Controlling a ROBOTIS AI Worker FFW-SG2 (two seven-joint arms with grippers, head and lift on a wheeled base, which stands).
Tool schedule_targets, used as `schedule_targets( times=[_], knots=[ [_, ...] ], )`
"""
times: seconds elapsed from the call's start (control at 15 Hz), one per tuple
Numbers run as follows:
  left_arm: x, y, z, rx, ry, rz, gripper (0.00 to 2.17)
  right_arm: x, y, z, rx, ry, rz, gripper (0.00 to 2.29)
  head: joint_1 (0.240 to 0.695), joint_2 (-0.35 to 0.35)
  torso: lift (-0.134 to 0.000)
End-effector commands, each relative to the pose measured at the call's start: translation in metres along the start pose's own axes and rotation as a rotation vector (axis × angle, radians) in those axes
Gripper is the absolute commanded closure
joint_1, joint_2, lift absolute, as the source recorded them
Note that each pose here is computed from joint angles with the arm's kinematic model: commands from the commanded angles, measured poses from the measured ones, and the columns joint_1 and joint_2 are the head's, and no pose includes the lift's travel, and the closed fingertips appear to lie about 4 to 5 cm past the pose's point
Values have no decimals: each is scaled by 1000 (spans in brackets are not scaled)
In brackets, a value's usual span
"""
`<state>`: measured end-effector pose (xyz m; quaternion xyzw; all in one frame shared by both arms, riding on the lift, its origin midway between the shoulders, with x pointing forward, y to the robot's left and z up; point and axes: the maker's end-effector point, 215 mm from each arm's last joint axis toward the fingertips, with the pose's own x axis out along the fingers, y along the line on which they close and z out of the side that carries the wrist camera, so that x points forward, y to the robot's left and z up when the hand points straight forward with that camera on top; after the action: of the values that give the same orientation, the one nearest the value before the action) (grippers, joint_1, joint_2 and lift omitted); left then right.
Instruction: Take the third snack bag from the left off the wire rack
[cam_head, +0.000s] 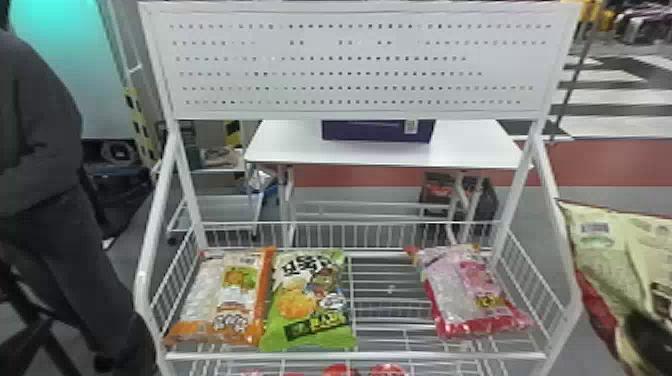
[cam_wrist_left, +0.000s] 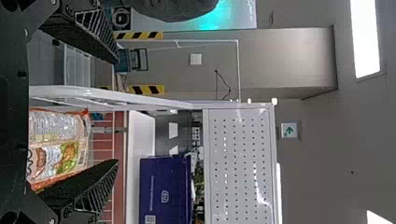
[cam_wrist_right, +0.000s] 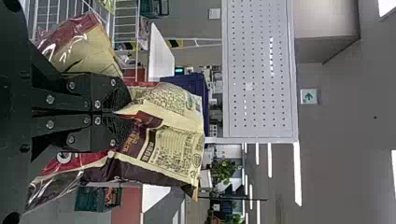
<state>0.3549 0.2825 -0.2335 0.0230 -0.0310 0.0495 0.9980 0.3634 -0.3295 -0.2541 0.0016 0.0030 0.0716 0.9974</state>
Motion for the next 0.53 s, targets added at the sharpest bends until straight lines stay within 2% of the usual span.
schedule_targets(
  times=[0.0, 0.47],
  knots=[
    [0, 0, 1, 0, -2, -1, 137, 0, -1, -1, -2, 3, 0, 2240, 499, 0, 0],
    [1, 0, 2, -1, -4, 0, 137, 1, 0, -3, -2, 5, 6, 2240, 499, 0, 0]
  ],
)
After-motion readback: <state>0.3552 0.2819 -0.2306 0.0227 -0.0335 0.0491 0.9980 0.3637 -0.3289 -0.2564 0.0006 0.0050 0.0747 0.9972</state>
